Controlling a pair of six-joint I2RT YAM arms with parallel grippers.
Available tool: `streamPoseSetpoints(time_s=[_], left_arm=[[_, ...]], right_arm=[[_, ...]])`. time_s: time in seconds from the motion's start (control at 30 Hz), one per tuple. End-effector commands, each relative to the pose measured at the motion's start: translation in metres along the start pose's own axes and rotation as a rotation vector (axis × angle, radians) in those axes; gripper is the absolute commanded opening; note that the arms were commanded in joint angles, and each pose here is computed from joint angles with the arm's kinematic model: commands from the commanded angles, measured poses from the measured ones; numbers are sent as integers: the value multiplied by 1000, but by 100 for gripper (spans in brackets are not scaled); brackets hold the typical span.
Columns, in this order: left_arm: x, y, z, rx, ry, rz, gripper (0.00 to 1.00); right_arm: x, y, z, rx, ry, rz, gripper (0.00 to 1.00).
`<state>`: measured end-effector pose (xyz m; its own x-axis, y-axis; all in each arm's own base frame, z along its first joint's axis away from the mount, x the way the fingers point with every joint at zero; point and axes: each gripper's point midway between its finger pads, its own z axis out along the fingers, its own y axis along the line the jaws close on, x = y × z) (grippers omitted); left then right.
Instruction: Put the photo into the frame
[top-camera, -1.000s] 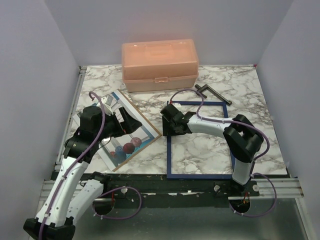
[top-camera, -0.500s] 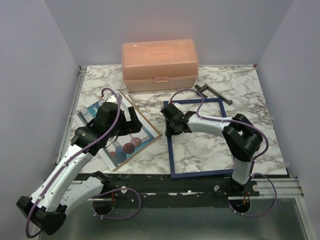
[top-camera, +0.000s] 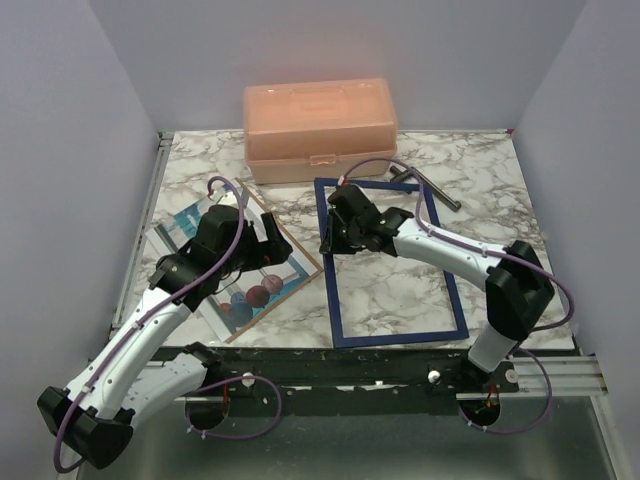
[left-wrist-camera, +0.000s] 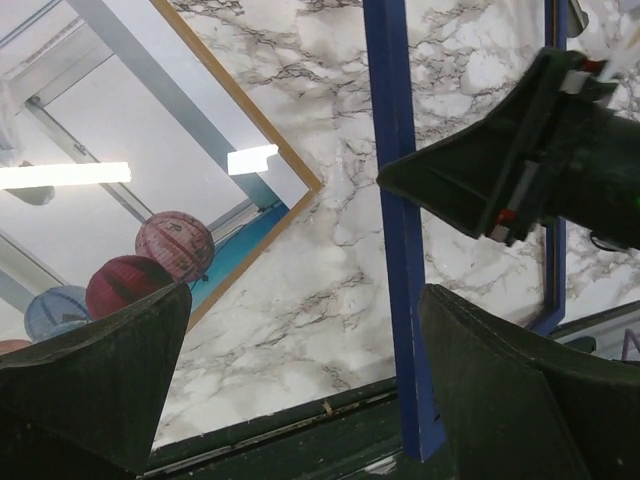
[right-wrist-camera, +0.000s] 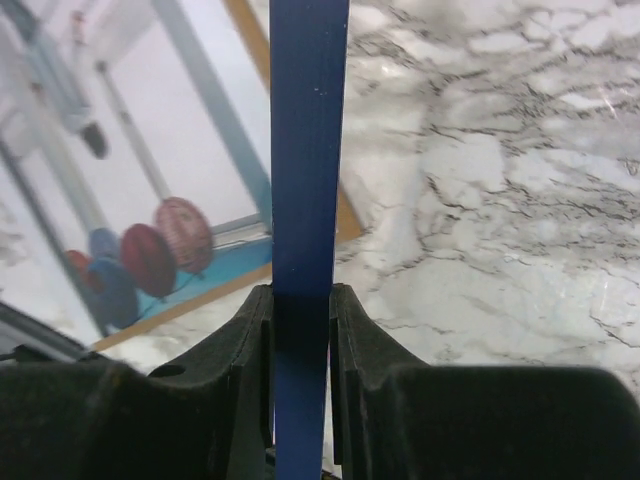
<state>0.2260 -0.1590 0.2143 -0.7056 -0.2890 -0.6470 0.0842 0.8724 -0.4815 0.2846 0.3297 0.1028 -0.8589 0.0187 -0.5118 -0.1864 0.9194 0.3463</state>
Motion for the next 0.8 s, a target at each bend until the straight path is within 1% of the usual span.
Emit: streamPoseSetpoints(time_s=[0.0,0.17,0.23,0.5,0.6,0.77], left_arm=[[-1,-8,1,43,-20,-43,98],[-2,-34,-4,195,-26,-34,99],[-3,-46,-6,269,-28,-33,98],[-5,-93,-20,581,-36,-75,98],[-3,-108,-26,693,-29,-69,97],[3,-123,-30,817,19,-59,92]], right_arm=[[-38,40,-50,-144,-91,0,1],[-61,61,-86,-231,-145,15,1],[-64,72,-101,-286,-143,19,1],[-86,94,-151,-416,-202,60,1],[-91,99,-165,-459,-215,74,1],[-96,109,-182,-539,-218,100,1]])
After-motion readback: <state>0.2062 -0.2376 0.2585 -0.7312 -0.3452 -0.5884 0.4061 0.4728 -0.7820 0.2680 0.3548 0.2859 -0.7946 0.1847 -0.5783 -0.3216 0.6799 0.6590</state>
